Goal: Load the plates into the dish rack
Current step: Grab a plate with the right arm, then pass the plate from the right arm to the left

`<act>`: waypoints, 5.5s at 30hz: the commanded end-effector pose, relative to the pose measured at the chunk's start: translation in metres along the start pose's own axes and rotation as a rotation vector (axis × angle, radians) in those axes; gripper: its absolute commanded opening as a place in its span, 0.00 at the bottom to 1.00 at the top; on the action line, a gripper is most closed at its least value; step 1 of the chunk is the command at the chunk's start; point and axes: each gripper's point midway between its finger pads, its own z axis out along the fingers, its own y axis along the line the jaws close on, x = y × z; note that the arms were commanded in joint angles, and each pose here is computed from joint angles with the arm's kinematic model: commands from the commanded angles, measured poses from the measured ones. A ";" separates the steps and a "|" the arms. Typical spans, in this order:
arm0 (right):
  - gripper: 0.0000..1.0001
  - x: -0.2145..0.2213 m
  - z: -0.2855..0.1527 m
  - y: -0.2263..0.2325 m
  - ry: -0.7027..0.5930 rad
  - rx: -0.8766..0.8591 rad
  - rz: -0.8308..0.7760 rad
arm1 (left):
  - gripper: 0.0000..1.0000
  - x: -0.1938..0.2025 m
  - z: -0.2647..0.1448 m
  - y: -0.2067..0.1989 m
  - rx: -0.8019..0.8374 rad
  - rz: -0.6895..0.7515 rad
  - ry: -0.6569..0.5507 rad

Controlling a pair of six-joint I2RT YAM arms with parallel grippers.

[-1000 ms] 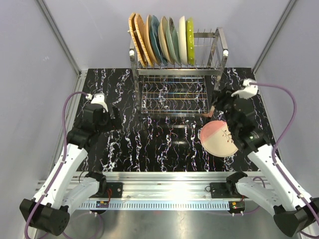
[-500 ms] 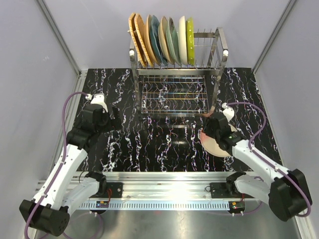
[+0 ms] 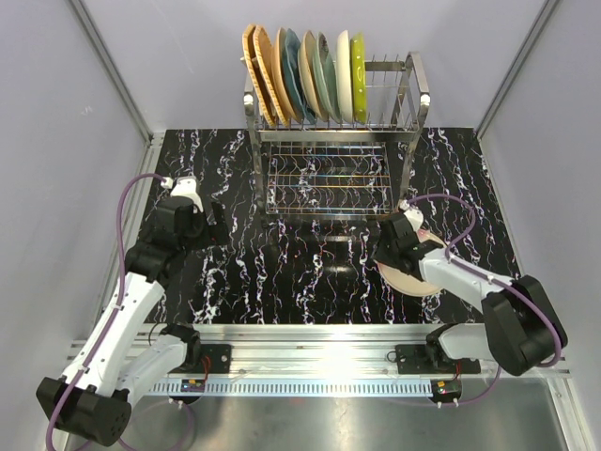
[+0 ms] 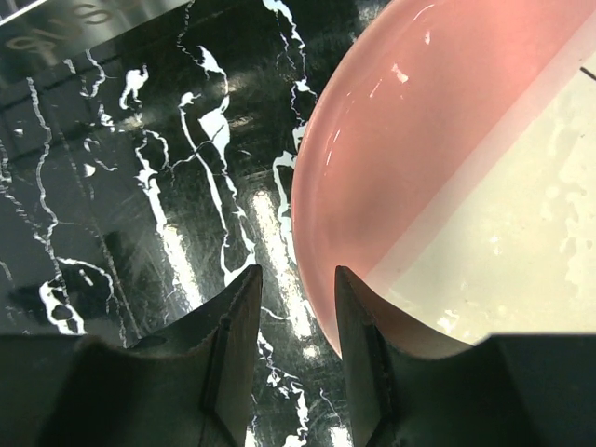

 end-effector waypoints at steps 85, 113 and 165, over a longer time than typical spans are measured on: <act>0.46 0.112 -0.052 0.134 -0.023 -0.080 -0.622 | 0.99 0.096 0.042 -0.106 0.331 -0.187 0.239; 0.00 0.123 -0.028 0.104 -0.068 0.182 -0.830 | 0.99 0.097 0.049 -0.107 0.373 -0.267 0.299; 0.00 0.117 -0.152 0.212 -0.210 -0.421 -0.588 | 0.78 0.142 0.040 -0.252 0.804 -0.470 0.571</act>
